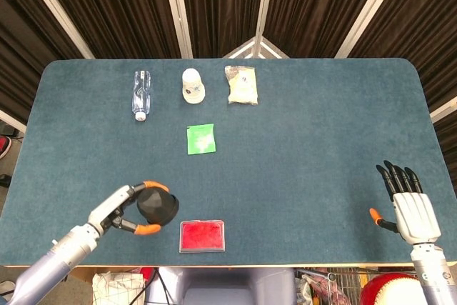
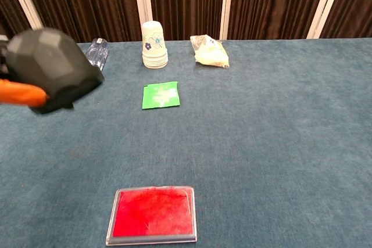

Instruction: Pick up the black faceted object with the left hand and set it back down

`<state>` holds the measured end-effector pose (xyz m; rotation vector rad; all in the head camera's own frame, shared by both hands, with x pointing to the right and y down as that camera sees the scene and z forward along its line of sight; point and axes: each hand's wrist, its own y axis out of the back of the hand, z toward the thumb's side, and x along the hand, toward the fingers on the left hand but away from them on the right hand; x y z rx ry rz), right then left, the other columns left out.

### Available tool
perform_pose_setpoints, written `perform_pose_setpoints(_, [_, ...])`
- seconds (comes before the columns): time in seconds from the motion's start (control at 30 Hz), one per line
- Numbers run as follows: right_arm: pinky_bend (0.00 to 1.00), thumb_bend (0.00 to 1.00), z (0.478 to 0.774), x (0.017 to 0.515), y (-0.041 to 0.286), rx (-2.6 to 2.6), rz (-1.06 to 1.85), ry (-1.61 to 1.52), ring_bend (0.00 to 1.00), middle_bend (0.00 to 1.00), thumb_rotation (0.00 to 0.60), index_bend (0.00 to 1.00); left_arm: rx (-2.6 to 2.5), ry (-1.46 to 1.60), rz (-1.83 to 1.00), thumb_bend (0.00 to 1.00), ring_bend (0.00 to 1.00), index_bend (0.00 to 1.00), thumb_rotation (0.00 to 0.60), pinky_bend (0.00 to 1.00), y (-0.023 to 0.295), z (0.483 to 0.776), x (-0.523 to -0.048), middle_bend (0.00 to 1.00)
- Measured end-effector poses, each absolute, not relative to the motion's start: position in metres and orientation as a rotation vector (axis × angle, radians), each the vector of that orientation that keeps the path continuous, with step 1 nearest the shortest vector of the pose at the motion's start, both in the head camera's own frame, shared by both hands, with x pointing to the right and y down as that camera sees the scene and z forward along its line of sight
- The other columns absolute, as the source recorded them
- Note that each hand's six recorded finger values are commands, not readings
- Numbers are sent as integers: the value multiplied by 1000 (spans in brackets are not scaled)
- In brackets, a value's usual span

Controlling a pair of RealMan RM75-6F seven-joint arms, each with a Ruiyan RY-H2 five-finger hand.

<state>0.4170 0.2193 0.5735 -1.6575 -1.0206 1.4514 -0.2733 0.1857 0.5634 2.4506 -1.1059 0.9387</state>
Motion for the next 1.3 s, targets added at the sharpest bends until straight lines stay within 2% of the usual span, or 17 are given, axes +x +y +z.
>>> perform_pose_setpoints(0.3, [10,286,572,417,219,-1659,1449,-1024,64,24,600,47,2791,-1509,1088,560,127,451,600,156,157,556,-289,496])
perform_pose_setpoints(0.5, [11,286,572,416,218,-1661,1450,-1023,64,24,600,46,2932,-1728,1271,560,127,450,600,146,156,574,-296,495])
perform_pose_setpoints(1.3, [10,285,577,416,221,-1666,1464,-1006,64,24,600,47,2834,-1588,1598,560,120,441,600,119,160,659,-320,473])
